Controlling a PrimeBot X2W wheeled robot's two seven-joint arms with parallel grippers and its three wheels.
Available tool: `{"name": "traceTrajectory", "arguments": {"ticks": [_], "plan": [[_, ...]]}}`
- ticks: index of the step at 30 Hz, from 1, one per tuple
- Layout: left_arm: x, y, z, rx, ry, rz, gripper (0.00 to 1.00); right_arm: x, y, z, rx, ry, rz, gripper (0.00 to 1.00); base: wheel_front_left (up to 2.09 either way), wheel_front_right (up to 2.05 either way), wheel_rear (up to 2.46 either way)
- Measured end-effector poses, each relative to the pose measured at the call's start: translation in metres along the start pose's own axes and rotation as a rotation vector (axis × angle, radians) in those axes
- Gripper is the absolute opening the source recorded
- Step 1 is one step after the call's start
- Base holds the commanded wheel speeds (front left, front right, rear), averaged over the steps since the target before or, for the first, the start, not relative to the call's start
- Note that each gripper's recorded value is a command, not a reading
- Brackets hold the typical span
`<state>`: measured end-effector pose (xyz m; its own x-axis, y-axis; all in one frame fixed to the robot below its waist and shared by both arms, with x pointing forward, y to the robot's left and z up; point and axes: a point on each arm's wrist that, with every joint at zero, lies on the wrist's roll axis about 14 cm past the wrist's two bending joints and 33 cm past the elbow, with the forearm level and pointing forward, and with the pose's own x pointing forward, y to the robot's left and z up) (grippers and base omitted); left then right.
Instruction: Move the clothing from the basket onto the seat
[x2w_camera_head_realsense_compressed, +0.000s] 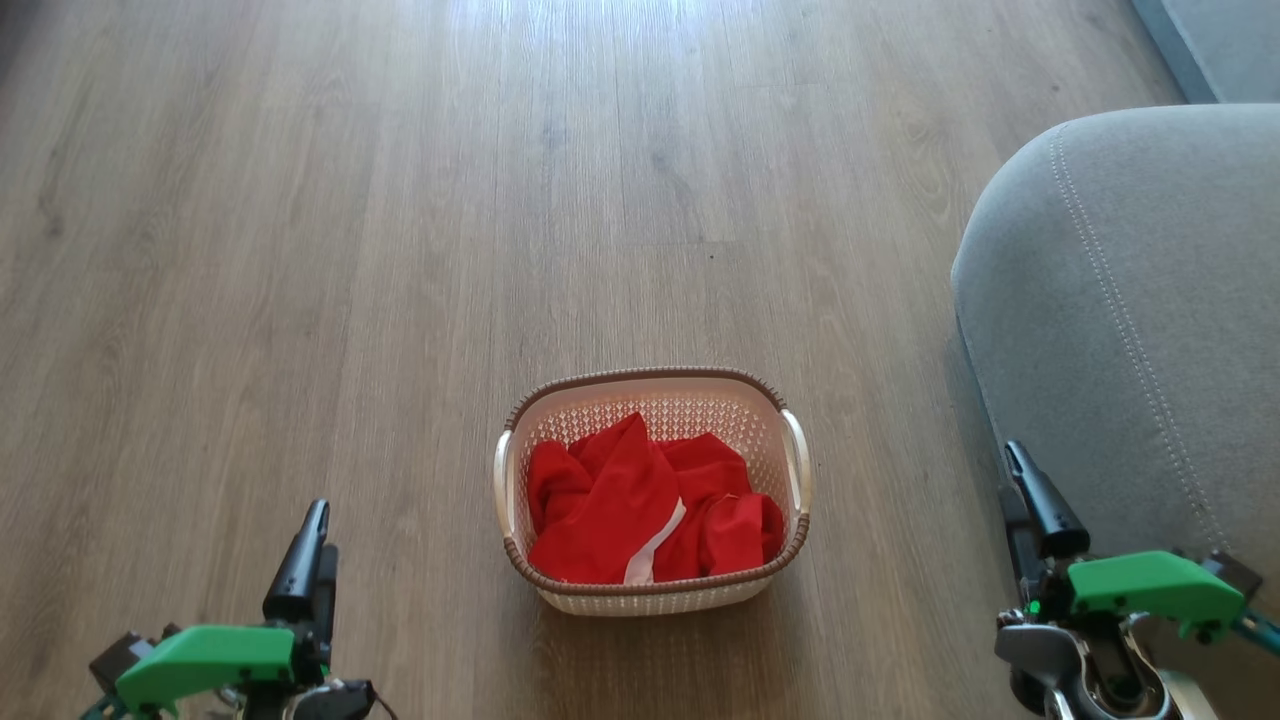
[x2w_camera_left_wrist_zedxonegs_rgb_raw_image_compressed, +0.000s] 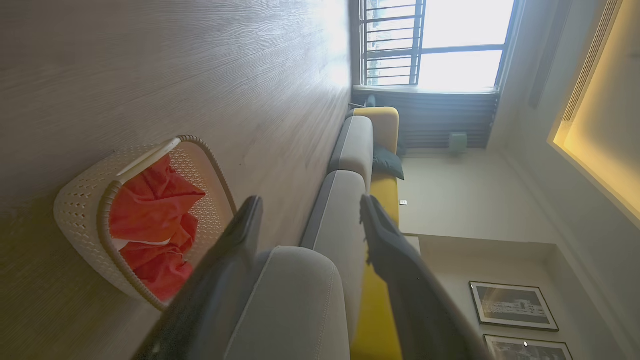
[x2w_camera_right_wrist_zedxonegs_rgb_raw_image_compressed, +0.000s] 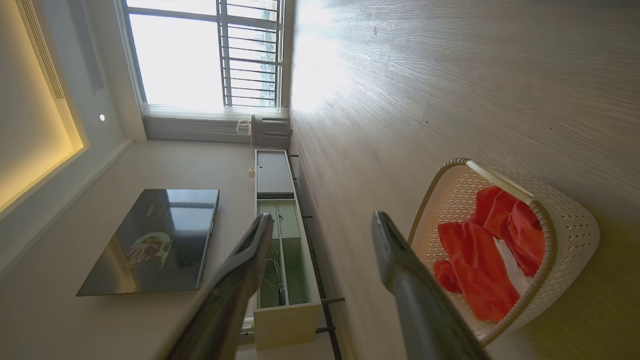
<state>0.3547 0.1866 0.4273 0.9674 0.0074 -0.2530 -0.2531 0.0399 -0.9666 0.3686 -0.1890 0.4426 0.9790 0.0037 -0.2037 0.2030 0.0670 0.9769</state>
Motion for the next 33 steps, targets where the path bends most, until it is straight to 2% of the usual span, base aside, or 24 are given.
{"name": "traceTrajectory", "arguments": {"ticks": [14,33], "plan": [[0.009,-0.012,0.003,0.18,-0.021,-0.023,1.0,0.011,0.012,-0.001,-0.19,0.006,0.022,1.0,0.0,0.0,0.0],[0.019,-0.029,0.004,0.522,-0.045,-0.063,1.0,0.023,0.029,-0.002,-0.528,0.007,0.065,1.0,0.0,0.0,0.0]]}}
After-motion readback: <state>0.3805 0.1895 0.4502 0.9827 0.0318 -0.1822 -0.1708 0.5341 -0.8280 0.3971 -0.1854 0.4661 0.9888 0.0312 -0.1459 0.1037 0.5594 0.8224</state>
